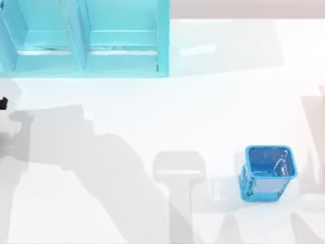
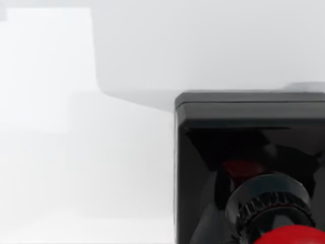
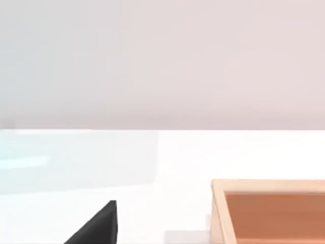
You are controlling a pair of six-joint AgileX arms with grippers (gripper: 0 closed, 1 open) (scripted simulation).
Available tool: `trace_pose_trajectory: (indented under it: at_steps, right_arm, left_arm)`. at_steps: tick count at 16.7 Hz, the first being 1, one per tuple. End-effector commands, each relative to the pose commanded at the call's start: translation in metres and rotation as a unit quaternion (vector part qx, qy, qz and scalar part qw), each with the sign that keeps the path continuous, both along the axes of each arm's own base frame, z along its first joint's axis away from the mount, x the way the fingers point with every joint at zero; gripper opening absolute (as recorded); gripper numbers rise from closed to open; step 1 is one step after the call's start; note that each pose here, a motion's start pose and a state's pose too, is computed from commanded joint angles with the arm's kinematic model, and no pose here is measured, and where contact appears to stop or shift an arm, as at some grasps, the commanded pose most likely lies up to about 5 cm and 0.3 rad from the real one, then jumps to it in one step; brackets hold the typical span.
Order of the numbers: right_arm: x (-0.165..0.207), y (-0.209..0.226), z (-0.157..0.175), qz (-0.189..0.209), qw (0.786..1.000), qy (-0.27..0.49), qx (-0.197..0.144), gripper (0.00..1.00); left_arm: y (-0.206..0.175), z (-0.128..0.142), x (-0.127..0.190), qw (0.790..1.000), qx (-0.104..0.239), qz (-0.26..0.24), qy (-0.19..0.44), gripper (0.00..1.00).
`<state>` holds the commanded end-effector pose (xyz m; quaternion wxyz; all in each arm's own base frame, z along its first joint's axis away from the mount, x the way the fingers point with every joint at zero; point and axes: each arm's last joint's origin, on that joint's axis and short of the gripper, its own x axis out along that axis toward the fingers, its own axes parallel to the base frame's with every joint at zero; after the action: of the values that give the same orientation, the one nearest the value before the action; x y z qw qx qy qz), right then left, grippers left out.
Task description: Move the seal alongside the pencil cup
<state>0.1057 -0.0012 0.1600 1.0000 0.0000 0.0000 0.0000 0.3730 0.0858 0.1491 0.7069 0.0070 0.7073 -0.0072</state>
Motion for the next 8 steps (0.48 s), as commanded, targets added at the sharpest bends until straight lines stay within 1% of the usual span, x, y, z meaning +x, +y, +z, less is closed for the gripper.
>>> trace_pose_trajectory:
  at_steps: [5,6,8]
  right_arm:
    - [0.000,0.000,0.000,0.000,1.000,0.000,0.000,1.00]
    - [0.000,0.000,0.000,0.000,1.000,0.000,0.000,1.00]
    - [0.000,0.000,0.000,0.000,1.000,0.000,0.000,1.00]
  left_arm:
    - [-0.001,0.001,0.001,1.000,0.000,-0.001,0.000,0.00]
    - [-0.004,0.005,0.002,1.000,0.000,0.001,-0.001,0.00]
    - [-0.018,0.021,0.009,1.000,0.001,0.005,-0.005,0.00]
